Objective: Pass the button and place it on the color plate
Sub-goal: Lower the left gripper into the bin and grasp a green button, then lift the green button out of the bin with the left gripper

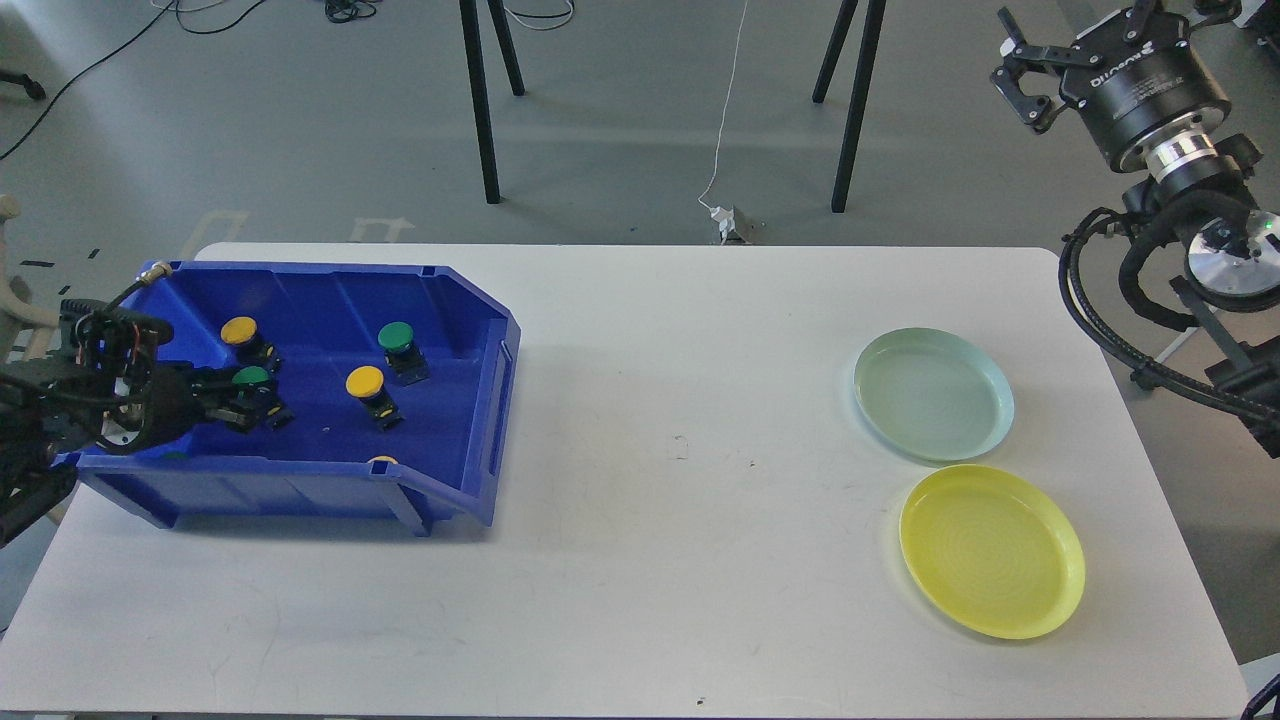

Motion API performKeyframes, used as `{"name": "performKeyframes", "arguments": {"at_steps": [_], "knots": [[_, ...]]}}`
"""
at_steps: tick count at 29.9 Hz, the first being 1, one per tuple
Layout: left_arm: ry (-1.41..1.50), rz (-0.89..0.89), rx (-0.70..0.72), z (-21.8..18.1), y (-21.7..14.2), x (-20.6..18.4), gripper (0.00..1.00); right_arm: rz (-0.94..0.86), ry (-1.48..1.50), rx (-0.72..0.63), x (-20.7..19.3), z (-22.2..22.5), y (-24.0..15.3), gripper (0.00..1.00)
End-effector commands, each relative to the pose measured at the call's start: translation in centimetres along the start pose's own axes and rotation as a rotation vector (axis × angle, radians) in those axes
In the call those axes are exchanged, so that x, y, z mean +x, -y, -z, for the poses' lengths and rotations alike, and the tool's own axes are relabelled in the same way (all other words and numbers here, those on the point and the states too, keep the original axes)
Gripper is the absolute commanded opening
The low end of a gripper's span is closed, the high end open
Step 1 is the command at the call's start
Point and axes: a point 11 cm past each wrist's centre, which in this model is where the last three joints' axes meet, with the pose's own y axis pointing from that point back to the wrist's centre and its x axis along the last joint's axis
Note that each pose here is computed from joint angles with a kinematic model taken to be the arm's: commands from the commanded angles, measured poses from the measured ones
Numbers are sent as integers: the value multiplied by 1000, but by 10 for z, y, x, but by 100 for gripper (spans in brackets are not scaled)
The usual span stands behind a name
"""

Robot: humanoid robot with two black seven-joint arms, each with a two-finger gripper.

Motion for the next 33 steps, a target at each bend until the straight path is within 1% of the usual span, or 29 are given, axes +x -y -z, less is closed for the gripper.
{"name": "performKeyframes", "arguments": {"at_steps": [1, 6, 10, 15, 17, 23, 27, 31, 33], "knots": [[-2, -5, -4, -1, 0, 2, 37, 0, -1, 1, 0, 0, 0, 100], [-3, -11, 1, 3, -3, 5, 34, -1, -3, 3, 0, 2, 0, 100], [-3, -29, -49, -1, -6, 13, 33, 1, -4, 4, 0, 3, 0, 100], [0, -56, -85, 11, -41, 21, 32, 1, -9, 4, 0, 5, -1, 100], [11, -84, -74, 21, -59, 34, 32, 0, -12, 8, 1, 8, -2, 100], [16, -166, -77, 29, -91, 66, 32, 0, -14, 6, 1, 8, -2, 100], [38, -222, -132, 16, -121, 86, 33, 1, -16, 9, 1, 9, -2, 100], [77, -326, -226, -15, -158, 124, 33, 11, -40, 13, -1, 21, -5, 100], [42, -387, -286, -31, -176, 144, 33, 22, -61, 6, -2, 27, -11, 100]]}}
